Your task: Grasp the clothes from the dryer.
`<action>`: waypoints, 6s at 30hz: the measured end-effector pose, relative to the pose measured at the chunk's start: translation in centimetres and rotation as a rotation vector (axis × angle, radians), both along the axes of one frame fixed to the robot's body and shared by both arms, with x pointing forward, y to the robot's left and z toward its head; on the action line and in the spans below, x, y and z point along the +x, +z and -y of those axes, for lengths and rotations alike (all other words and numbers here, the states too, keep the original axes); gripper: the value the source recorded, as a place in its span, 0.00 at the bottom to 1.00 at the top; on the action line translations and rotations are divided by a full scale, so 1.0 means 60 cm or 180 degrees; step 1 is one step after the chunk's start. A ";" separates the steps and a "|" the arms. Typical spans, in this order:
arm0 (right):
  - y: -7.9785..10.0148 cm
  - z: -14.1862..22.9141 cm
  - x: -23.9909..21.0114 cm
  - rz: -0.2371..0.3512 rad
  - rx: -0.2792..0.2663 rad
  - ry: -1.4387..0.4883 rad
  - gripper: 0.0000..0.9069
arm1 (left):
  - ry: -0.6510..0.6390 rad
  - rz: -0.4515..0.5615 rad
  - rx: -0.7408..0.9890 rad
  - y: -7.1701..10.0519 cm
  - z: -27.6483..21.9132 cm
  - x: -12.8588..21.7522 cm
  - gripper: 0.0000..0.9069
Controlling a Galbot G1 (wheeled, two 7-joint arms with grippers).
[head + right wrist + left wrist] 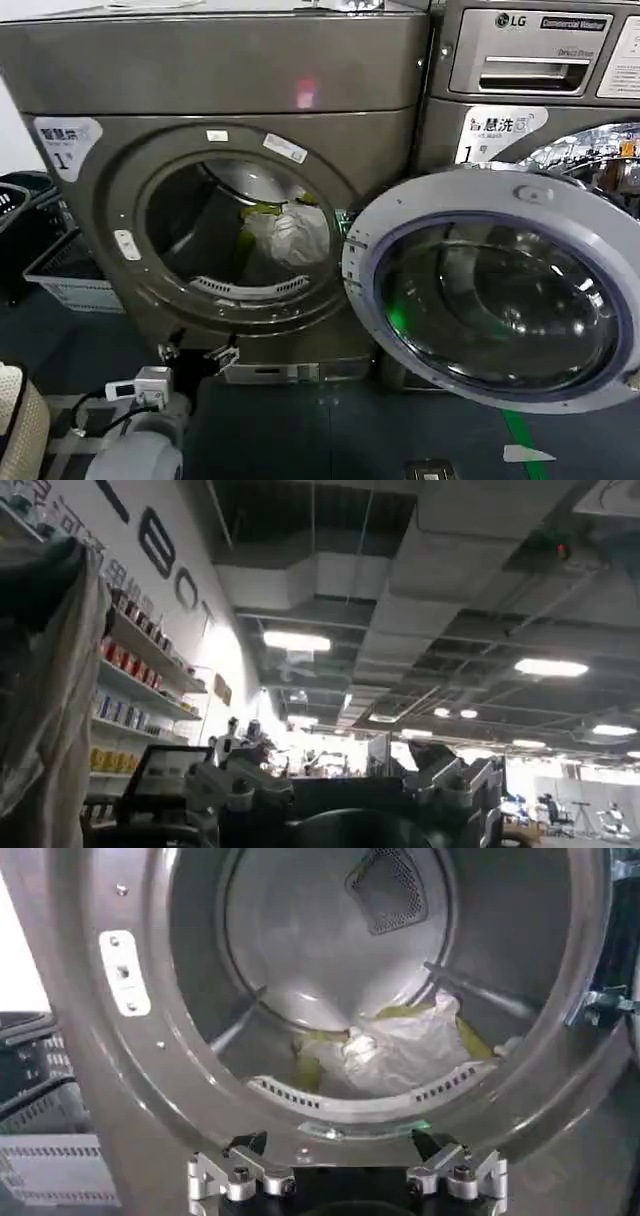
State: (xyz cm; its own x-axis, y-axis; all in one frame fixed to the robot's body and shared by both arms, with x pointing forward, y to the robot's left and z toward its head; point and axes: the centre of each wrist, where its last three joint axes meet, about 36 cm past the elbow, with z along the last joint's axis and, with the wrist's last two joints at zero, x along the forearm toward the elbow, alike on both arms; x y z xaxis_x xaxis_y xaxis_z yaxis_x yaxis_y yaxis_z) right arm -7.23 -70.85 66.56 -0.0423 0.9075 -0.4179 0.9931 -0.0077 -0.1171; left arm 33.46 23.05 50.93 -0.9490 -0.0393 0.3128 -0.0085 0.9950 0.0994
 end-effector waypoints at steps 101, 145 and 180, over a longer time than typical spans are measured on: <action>-0.029 -0.009 -0.002 -0.0136 -0.0043 0.0078 1.00 | -0.1129 -0.0110 0.2029 -0.032 0.023 0.462 1.00; -0.027 -0.016 0.005 -0.0189 -0.0089 0.0129 1.00 | -0.3779 -0.1561 0.3073 -0.005 -0.018 0.627 1.00; -0.027 -0.017 0.018 -0.0212 -0.0102 0.0199 1.00 | -0.3929 -0.1640 0.2343 -0.114 -0.042 0.644 0.00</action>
State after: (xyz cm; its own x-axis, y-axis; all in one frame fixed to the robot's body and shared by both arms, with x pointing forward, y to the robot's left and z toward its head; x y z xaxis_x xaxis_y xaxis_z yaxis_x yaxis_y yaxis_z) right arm -6.15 -69.81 64.94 -0.1271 0.8884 -0.4411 0.9818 0.0493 -0.1836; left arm 72.08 25.55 44.09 -0.3018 0.3806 0.8741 0.9526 0.0839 0.2924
